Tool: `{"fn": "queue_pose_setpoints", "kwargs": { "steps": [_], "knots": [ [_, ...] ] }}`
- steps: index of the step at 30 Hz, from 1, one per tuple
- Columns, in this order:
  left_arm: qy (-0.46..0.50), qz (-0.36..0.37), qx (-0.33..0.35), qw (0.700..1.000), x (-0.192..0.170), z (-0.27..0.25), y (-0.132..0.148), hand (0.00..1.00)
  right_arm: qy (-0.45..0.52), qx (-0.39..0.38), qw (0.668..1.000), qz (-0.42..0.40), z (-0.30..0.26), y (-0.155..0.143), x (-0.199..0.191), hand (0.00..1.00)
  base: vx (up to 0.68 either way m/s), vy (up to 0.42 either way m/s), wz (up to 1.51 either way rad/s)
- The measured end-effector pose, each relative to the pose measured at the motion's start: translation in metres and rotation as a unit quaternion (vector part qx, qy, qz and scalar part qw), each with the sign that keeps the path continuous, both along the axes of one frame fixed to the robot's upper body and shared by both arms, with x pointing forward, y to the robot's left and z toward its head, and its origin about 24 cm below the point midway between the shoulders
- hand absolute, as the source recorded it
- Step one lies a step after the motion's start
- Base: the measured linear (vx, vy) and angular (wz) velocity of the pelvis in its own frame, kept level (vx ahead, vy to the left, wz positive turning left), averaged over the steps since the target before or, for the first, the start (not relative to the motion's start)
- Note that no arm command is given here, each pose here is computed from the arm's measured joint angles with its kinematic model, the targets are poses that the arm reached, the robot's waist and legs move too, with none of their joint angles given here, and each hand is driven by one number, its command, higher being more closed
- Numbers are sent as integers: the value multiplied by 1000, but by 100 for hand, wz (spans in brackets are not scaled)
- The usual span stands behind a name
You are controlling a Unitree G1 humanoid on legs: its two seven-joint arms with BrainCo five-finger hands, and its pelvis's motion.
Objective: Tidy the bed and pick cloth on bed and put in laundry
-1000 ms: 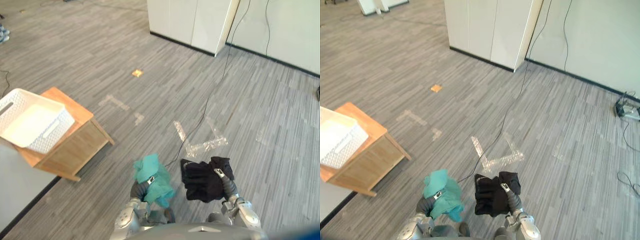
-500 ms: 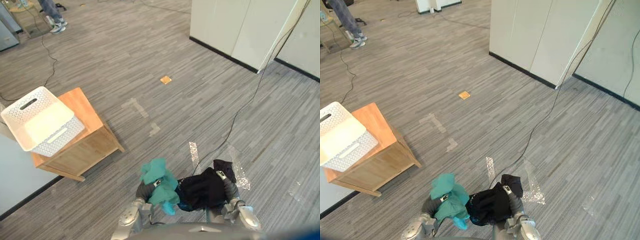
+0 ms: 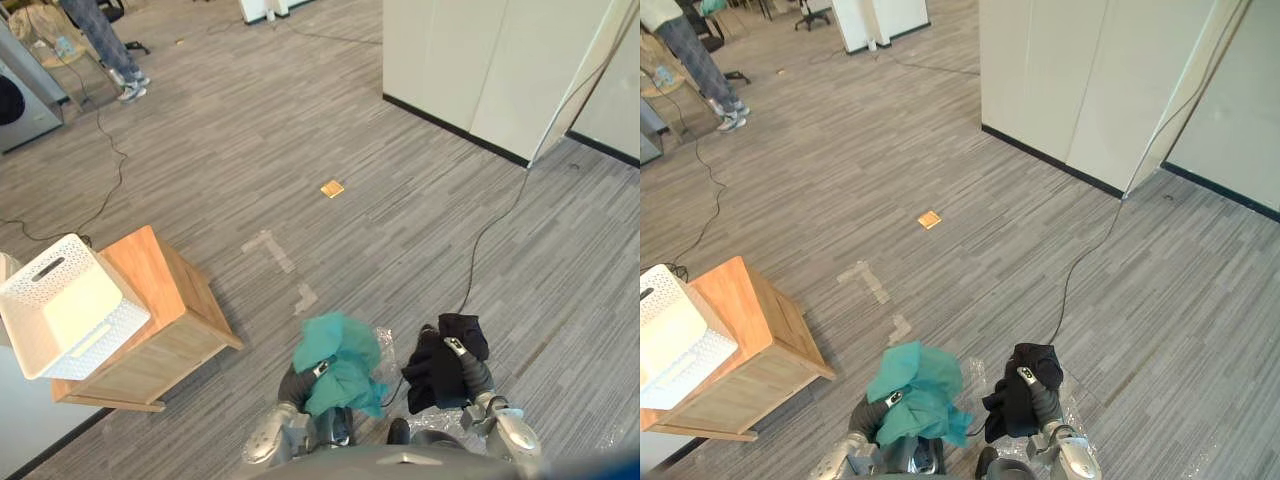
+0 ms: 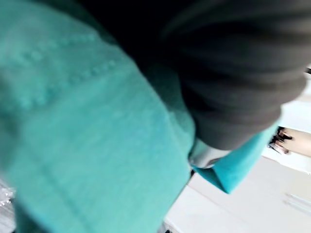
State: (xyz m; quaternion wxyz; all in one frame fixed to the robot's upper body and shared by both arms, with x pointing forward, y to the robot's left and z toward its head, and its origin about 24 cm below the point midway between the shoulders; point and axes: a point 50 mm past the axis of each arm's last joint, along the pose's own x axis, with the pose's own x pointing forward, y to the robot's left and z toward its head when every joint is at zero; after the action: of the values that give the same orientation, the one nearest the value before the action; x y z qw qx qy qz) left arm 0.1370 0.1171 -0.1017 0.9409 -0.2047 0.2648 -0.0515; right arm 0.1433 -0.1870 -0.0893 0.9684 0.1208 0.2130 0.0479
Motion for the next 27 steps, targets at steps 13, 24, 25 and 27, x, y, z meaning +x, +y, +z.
{"fn": "queue_pose_setpoints", "kwargs": {
  "steps": [13,24,25,27],
  "knots": [
    [39,50,57,996,-11,-9,24,100,14,23,999,32,-6,26,-10,100,449,127,68],
    [30,86,83,992,1,-7,55,100,-6,9,999,38,-2,29,-3,100,394,-244,127],
    [34,87,76,993,-3,-8,53,100,-19,10,999,36,2,27,5,100,305,-368,16],
    [56,96,75,991,-16,-14,55,100,-31,8,999,41,6,26,14,100,260,-315,35]
  ]
}}
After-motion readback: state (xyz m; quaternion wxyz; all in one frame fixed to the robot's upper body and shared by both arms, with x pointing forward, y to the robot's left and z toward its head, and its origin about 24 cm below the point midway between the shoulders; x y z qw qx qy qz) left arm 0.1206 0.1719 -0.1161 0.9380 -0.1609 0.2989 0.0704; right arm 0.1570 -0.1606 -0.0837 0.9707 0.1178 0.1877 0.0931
